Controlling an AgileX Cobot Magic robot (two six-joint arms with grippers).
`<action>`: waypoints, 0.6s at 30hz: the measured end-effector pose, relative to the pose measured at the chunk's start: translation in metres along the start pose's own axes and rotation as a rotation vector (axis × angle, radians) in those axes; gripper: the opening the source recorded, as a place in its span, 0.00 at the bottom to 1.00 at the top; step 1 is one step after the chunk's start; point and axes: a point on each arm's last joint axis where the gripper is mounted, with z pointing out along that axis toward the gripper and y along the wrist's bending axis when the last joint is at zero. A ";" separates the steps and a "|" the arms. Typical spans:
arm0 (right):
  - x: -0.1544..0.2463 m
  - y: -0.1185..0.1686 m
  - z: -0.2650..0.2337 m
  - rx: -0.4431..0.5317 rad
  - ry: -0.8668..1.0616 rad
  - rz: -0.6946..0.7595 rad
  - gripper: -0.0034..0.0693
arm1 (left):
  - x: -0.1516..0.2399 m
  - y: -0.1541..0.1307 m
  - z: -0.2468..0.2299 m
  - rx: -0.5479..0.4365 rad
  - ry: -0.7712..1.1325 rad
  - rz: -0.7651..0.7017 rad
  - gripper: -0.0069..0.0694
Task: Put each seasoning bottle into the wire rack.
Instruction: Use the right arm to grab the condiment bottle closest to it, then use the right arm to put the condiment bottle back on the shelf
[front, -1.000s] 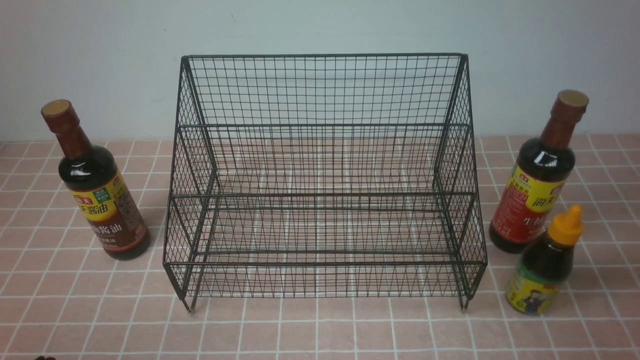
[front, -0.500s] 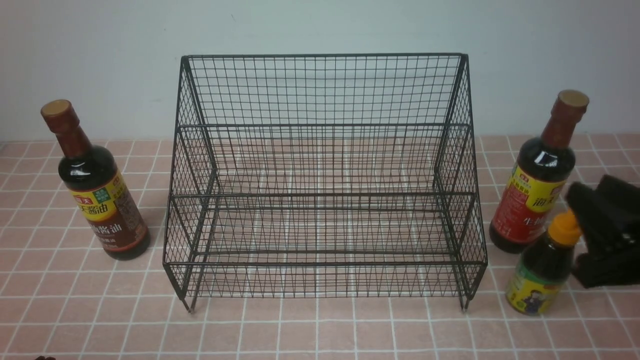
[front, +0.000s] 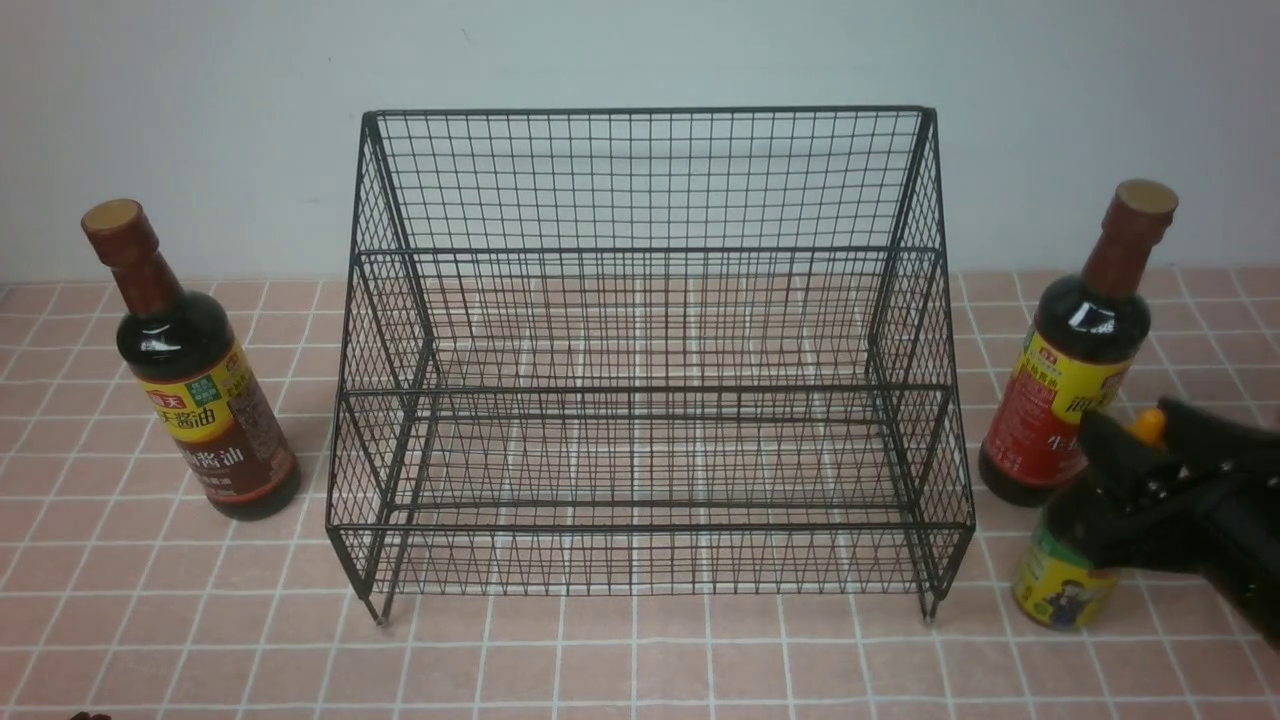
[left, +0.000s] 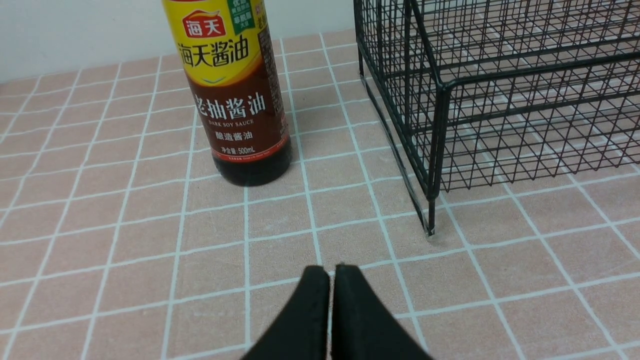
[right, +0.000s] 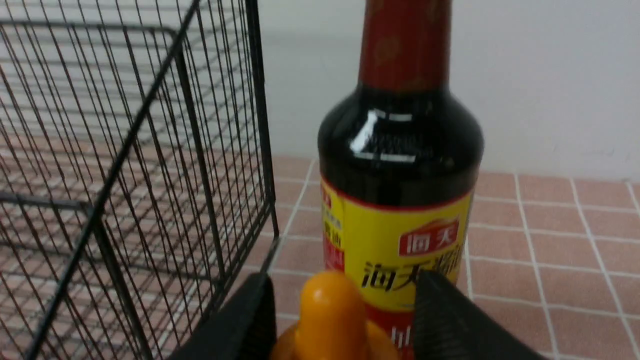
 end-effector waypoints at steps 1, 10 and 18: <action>0.000 0.001 0.002 -0.010 -0.007 -0.015 0.42 | 0.000 0.000 0.000 0.000 0.000 0.000 0.08; -0.028 0.004 -0.026 -0.038 -0.070 -0.134 0.42 | 0.000 0.000 0.000 0.000 0.000 0.000 0.08; -0.100 0.006 -0.086 -0.043 -0.375 -0.093 0.42 | 0.000 0.000 0.000 0.000 0.000 0.000 0.08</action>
